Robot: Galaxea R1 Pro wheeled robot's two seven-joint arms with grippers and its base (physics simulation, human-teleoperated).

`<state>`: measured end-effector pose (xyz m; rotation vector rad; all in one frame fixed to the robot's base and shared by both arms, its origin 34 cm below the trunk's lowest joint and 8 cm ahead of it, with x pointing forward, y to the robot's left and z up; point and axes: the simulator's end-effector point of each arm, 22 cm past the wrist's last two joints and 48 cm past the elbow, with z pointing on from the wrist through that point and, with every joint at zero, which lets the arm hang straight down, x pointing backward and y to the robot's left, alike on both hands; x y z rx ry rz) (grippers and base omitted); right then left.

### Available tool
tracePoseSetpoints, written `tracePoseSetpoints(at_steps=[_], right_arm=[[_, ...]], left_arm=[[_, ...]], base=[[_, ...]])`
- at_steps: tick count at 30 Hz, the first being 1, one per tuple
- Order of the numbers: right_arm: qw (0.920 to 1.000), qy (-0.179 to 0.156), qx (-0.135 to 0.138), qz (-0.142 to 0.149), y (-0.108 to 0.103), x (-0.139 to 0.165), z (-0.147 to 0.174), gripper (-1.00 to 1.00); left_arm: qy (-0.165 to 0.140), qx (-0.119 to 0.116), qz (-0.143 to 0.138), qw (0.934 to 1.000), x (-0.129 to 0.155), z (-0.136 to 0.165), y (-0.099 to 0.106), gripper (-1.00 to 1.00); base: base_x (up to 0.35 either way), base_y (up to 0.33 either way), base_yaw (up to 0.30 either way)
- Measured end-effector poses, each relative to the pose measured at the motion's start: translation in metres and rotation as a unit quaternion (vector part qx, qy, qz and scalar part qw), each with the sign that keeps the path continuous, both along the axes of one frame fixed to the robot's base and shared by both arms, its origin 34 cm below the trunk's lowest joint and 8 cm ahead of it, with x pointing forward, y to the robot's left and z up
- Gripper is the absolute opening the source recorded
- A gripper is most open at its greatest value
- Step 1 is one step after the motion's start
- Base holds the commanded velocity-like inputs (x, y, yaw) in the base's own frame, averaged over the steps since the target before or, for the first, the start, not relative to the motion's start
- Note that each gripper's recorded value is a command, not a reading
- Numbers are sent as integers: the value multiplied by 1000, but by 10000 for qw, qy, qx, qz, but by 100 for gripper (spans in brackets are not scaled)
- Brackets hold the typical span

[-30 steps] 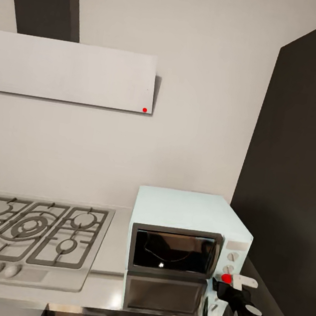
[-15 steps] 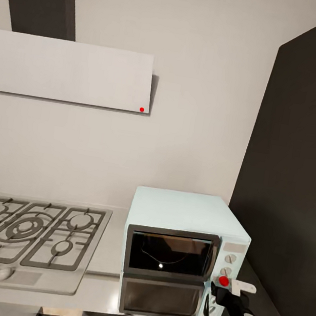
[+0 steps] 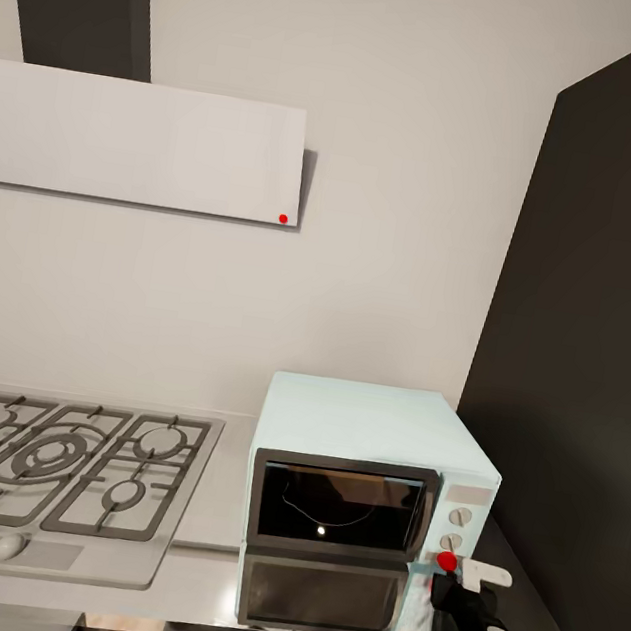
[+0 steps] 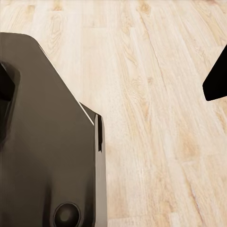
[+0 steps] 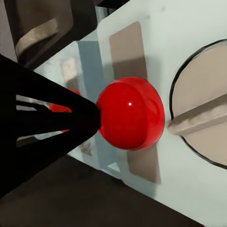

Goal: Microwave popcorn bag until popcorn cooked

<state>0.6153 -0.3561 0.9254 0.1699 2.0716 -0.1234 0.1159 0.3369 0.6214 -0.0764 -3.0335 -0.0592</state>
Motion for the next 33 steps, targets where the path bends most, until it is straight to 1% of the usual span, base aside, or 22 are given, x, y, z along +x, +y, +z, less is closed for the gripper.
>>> tracePoseSetpoints(at_steps=[10,15,17,19,30,32,33], right_arm=[[10000,2,7,-38,-4,-1,0,-100],[10000,-4,-25,-50,-8,-1,1,-100],[9999,63,-62,-59,-10,-12,-6,-100],[9999,127,-66,-65,-10,-14,-12,-100],[9999,141,-57,-54,-9,-15,-13,-100],[9998,162,-43,-54,-8,-8,-13,-100],[10000,40,-34,-43,-8,-2,-3,-100]], left_arm=[[0,6,0,10000,0,0,1,100],[-3,2,0,10000,0,0,0,100],[-12,6,0,10000,0,0,1,100],[-4,5,0,10000,0,0,1,100],[-4,-2,0,10000,0,0,0,100],[5,0,0,10000,0,0,0,100],[6,1,0,10000,0,0,0,100]], base=[[0,0,0],[228,0,0],[147,0,0],[36,0,0],[-7,0,0],[-236,0,0],[-302,0,0]])
